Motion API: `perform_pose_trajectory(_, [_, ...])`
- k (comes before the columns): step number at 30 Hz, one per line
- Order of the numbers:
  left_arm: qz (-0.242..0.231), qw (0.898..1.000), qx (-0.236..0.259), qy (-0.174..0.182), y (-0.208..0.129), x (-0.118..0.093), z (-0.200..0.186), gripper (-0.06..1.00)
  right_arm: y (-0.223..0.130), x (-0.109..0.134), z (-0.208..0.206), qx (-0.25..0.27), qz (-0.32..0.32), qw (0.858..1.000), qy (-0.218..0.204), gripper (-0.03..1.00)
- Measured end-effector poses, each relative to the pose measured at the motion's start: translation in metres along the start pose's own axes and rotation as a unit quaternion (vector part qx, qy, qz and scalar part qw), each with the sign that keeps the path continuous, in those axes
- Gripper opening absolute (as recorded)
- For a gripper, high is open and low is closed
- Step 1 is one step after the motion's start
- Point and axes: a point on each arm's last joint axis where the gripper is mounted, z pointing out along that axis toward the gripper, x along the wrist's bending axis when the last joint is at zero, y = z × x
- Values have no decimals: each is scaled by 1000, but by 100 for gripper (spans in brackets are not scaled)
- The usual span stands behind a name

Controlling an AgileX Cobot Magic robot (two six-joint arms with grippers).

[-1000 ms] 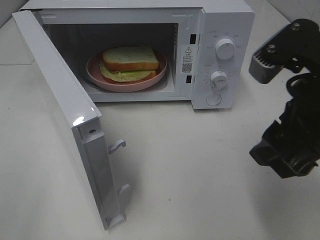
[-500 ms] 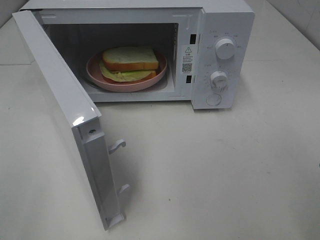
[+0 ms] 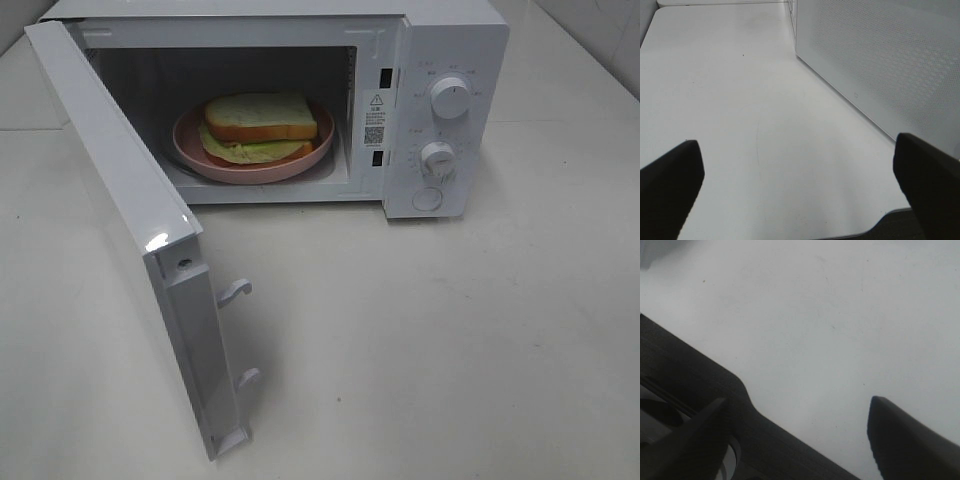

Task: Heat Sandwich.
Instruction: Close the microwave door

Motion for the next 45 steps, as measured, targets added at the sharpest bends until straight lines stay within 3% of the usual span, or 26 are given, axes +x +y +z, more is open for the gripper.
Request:
perform_pose_trajectory(7, [0,1000,0,0,0,0,0,97,-29,-11,9,-8,83,995,-55,73])
perform_pose_trajectory(12, [0,1000,0,0,0,0,0,97,-39,-12,10,-32,105,991,-71,73])
perform_pose_trajectory(16, [0,1000,0,0,0,0,0,97,-58,-12,9,-73,153,980,-108,73])
perform_pose_trajectory(21, [0,1000,0,0,0,0,0,97,-69,-8,5,-116,188,967,-126,73])
perform_pose_trajectory(35, [0,1000,0,0,0,0,0,97,-92,7,-12,-221,217,936,-167,73])
perform_pose_trajectory(45, [0,1000,0,0,0,0,0,97,-92,7,-12,-221,218,936,-167,73])
